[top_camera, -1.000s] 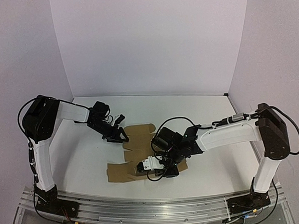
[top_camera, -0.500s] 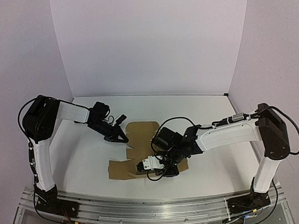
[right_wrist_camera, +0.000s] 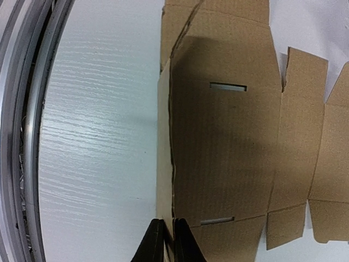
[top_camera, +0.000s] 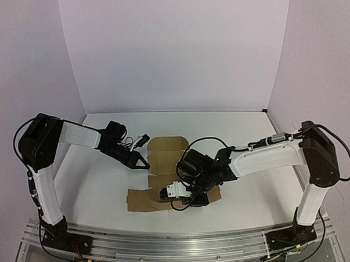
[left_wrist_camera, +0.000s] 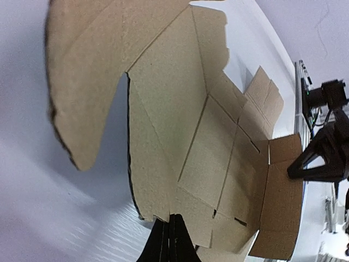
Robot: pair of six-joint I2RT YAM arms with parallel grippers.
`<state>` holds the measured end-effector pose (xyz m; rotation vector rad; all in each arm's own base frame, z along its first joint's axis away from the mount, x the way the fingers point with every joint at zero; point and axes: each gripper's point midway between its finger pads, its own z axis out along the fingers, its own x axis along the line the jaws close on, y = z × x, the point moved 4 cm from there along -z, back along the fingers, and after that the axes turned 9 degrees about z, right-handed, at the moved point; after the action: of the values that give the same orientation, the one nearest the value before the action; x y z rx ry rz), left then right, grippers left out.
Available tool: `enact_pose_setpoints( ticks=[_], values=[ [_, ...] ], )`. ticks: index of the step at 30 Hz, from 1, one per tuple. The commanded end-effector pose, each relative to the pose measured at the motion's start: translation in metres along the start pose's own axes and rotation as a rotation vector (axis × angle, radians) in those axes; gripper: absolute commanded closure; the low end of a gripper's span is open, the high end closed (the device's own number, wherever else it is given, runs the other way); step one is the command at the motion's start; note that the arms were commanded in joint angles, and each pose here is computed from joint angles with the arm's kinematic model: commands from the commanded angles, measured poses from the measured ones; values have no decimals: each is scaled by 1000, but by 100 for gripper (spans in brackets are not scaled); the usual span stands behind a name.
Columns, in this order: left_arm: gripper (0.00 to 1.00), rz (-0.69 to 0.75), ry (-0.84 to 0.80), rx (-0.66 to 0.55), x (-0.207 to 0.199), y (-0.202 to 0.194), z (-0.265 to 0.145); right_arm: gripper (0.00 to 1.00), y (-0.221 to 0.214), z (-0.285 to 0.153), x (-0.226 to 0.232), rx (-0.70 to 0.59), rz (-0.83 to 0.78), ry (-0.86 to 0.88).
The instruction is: Fold the paper box
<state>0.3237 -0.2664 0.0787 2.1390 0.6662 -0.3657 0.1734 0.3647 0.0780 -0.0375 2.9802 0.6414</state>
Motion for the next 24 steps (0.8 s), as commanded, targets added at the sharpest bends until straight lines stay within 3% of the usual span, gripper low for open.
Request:
enact_pose_setpoints(
  ticks=[1, 5, 8, 12, 15, 19, 24],
  values=[
    [100, 347, 41, -86, -29, 16, -22, 87, 15, -4, -21, -20, 67, -118],
    [100, 481, 35, -154, -47, 18, -35, 76, 21, -9, -28, -52, 125, -162],
    [100, 571, 22, -185, -61, 14, -43, 56, 29, -18, -31, -101, 172, -182],
    [100, 683, 42, -226, -78, 3, -49, 40, 40, -35, -33, -172, 249, -193],
    [100, 697, 46, -229, -83, -5, -49, 35, 51, -58, -35, -267, 330, -200],
    [100, 708, 60, -243, -87, -9, -52, 19, 66, -105, -40, -430, 477, -242],
    [100, 712, 40, -254, -92, -9, -54, 10, 48, -144, -46, -525, 624, -286]
  ],
)
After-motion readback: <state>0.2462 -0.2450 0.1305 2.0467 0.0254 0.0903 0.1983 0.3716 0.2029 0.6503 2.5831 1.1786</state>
